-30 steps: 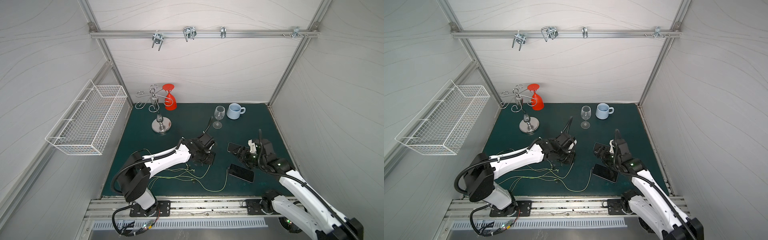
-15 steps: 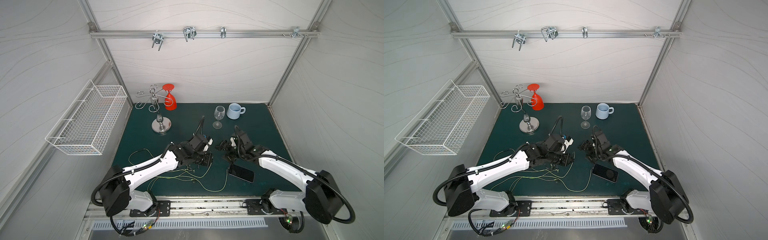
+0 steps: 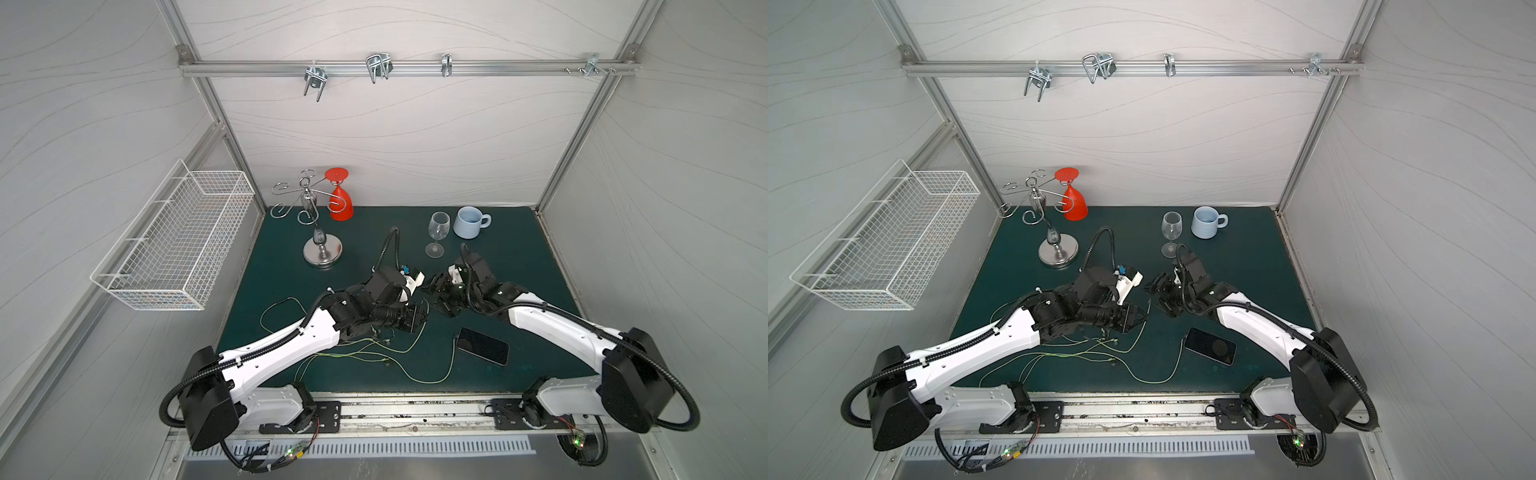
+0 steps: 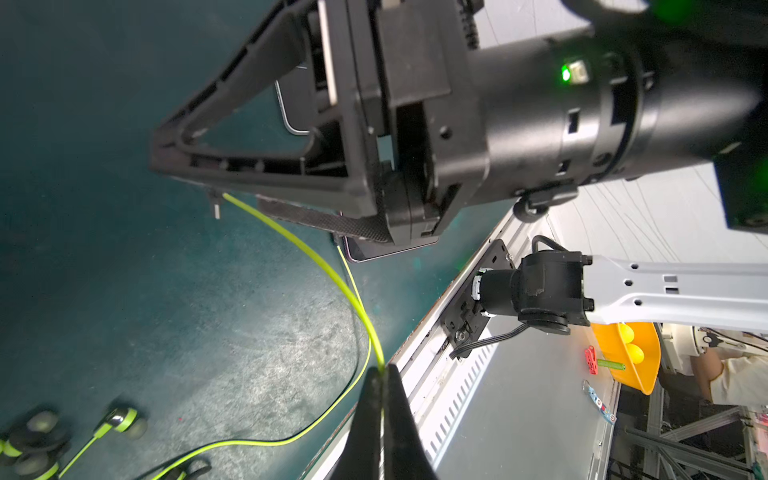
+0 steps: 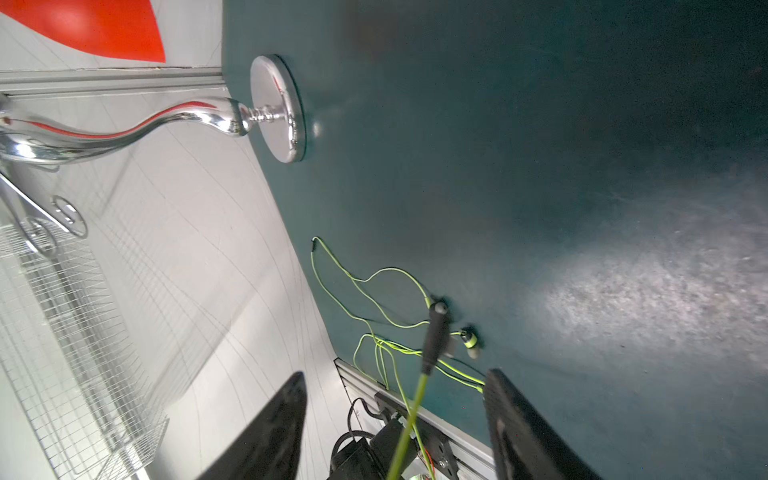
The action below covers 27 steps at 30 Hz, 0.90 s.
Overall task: Plug wired earphones into phones
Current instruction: Pick up the wired earphone from the center of the board.
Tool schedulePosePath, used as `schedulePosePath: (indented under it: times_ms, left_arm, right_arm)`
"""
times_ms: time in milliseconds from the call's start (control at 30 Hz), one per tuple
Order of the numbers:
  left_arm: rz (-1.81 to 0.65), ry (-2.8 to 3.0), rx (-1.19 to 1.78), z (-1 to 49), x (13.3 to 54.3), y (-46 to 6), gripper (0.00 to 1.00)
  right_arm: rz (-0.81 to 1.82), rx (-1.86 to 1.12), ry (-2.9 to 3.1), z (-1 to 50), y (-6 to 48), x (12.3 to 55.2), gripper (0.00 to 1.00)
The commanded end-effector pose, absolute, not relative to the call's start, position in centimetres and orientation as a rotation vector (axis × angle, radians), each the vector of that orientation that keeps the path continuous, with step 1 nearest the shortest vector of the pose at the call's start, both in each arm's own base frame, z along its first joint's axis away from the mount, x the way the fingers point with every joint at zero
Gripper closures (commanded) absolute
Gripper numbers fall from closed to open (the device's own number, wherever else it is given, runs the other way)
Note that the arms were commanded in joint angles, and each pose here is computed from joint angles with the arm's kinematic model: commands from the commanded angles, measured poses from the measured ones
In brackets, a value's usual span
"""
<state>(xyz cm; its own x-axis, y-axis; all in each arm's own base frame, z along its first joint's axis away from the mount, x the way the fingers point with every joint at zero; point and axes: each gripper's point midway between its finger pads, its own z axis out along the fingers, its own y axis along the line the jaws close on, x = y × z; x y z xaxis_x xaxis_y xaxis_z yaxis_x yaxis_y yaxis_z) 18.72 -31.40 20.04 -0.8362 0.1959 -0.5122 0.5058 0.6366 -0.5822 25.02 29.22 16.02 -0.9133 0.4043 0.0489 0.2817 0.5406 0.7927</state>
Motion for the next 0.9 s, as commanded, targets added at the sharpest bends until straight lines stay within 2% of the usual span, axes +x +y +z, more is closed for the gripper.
schedulePosePath:
  times_ms: [0,233,433,533,700,800,833,867]
  left_arm:
    - [-1.107,2.373,0.579,21.8,18.8,-31.9,1.0]
    - [-1.111,2.367,0.596,21.8,18.8,-32.0,1.0]
    - [-1.098,2.372,0.608,21.5,18.9,-32.1,1.0]
    - [-1.101,2.373,0.613,21.5,18.9,-32.2,1.0]
    - [-1.086,2.371,0.618,21.6,19.1,-32.2,1.0]
    - [-1.061,2.336,0.577,22.7,19.6,-31.7,0.99]
    - [-1.046,2.318,0.56,23.3,19.8,-31.3,0.92]
    - [-1.031,2.292,0.535,24.2,20.0,-30.8,0.79]
  right_arm:
    - [1.37,0.553,2.611,17.7,30.3,25.3,0.39]
    - [1.396,0.539,2.614,18.3,30.6,24.9,0.47]
    - [1.397,0.524,2.602,18.9,30.4,24.7,0.58]
    - [1.385,0.512,2.595,19.1,30.2,24.7,0.67]
    - [1.341,0.424,2.549,20.4,29.7,25.0,0.98]
    - [1.274,0.237,2.507,22.3,29.5,25.1,1.0]
    - [1.216,0.176,2.493,22.9,29.1,25.2,1.0]
    - [1.142,0.101,2.476,23.5,28.6,25.2,1.0]
